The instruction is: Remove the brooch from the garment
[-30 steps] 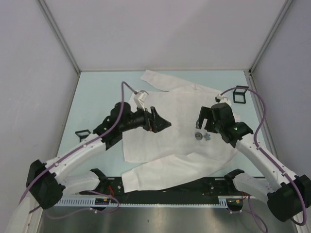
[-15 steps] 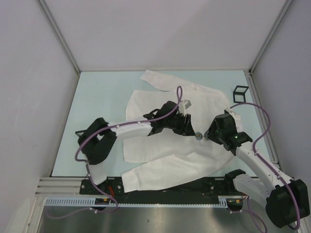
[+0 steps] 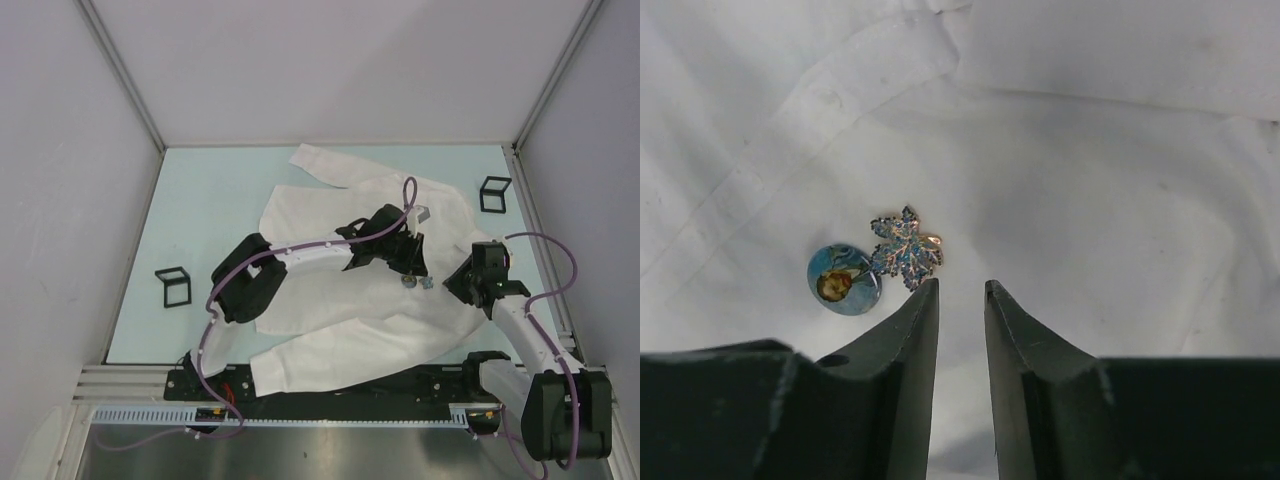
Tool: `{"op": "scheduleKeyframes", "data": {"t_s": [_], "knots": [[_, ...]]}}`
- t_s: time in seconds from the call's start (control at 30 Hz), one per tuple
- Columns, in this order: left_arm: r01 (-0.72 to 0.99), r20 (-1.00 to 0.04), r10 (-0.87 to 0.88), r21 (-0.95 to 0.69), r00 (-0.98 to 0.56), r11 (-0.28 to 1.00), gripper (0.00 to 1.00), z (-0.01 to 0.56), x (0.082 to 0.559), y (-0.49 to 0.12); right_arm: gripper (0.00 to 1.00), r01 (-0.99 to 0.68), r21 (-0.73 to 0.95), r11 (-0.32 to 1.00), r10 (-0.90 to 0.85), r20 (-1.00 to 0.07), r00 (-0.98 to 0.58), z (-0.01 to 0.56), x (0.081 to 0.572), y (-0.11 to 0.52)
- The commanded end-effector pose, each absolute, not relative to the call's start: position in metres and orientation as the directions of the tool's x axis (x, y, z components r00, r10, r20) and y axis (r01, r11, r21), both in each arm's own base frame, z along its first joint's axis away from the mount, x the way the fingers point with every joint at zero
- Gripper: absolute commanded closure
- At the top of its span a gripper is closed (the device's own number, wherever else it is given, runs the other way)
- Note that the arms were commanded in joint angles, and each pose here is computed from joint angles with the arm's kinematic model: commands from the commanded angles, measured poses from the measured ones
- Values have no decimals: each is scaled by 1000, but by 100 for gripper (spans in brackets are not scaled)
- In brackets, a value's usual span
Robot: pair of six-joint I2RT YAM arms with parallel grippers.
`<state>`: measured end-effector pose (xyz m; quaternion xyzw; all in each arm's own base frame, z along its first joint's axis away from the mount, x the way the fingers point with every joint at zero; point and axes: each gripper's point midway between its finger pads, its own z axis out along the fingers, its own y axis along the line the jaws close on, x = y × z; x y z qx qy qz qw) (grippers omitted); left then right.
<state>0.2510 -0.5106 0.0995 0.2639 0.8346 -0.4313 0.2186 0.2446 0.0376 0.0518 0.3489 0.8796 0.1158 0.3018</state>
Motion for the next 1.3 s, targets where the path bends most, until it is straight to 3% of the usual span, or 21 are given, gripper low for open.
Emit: {"op": "scheduleKeyframes", "data": {"t_s": [0.0,0.27,0.8,1.27], "knots": [[640,-599,254,-619,-759,455,77,97,255,-528,70,438,509,741,661,-440,-608,61,256,54],[642,-589,275,-615,-760,458,85,76,258,-544,64,291,582,759,600,-452,-660,65,258,71],[621,-557,300,-575,-774,532,94,38,265,-539,64,335,581,741,627,-420,-657,46,263,60],[631,-559,313,-576,-768,520,98,41,260,-535,64,321,598,735,620,-400,-676,32,270,65]]}}
